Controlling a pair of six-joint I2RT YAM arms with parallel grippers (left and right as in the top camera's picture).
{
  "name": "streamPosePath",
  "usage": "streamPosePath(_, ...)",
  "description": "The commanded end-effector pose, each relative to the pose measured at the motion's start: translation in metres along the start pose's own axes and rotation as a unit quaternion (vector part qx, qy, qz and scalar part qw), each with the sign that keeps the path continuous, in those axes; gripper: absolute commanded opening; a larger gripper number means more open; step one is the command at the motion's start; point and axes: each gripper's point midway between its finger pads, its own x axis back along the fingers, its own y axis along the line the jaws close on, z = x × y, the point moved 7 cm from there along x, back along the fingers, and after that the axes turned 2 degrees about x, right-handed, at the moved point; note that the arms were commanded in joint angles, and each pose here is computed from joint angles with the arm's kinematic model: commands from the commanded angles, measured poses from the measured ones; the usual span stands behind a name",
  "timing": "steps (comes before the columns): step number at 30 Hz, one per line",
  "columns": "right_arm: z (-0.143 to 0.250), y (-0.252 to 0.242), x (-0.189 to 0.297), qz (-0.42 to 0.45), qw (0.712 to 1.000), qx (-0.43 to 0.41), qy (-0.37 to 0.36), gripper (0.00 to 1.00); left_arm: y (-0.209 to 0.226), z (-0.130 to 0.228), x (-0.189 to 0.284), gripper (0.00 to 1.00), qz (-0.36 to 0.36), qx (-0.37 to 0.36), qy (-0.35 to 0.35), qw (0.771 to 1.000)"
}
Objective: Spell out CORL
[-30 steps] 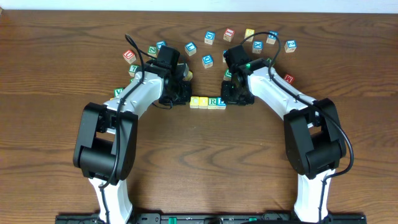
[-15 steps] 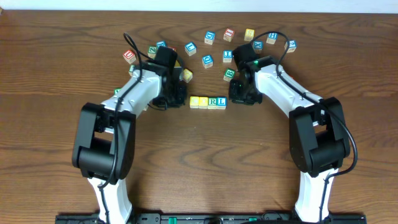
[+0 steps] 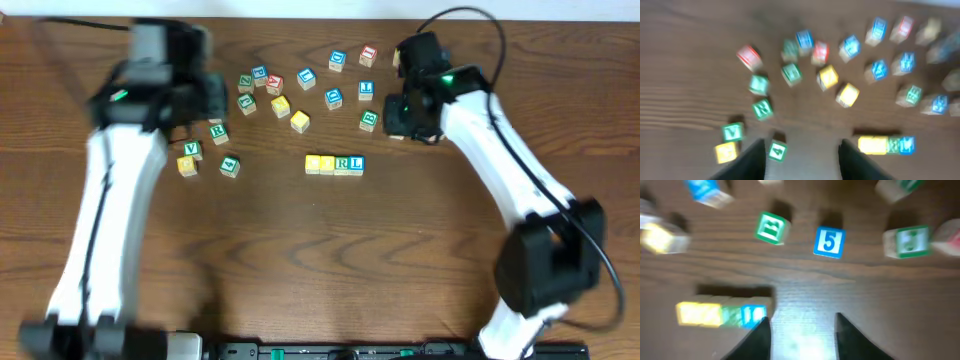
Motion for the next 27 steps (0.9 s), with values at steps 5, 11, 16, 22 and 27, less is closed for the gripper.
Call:
streamPosePath(5, -0.007, -0.004, 0.113, -0.015, 0.991, 0.036, -0.131, 0.57, 0.024, -0.009, 0.083, 0.98, -0.028, 0.025, -0.098, 0.995)
streamPosePath(11, 0.016, -0.011, 0.178, -0.028, 0.981, 0.045, -0.184, 0.99, 0.022, -0.007, 0.107, 0.98, -0.027, 0.023, -0.127, 0.991)
streamPosePath(16, 0.035, -0.013, 0.213, -0.049, 0.976, 0.048, -0.208, 0.99, 0.022, -0.007, 0.107, 0.98, -0.027, 0.023, -0.127, 0.991)
streamPosePath(22, 0.053, -0.024, 0.227, -0.025, 0.978, 0.044, -0.204, 0.99, 0.022, -0.007, 0.106, 0.98, -0.027, 0.023, -0.126, 0.991)
streamPosePath(27, 0.058, -0.038, 0.248, 0.019, 0.968, 0.021, -0.248, 0.99, 0.022, -0.007, 0.106, 0.98, -0.027, 0.023, -0.126, 0.991)
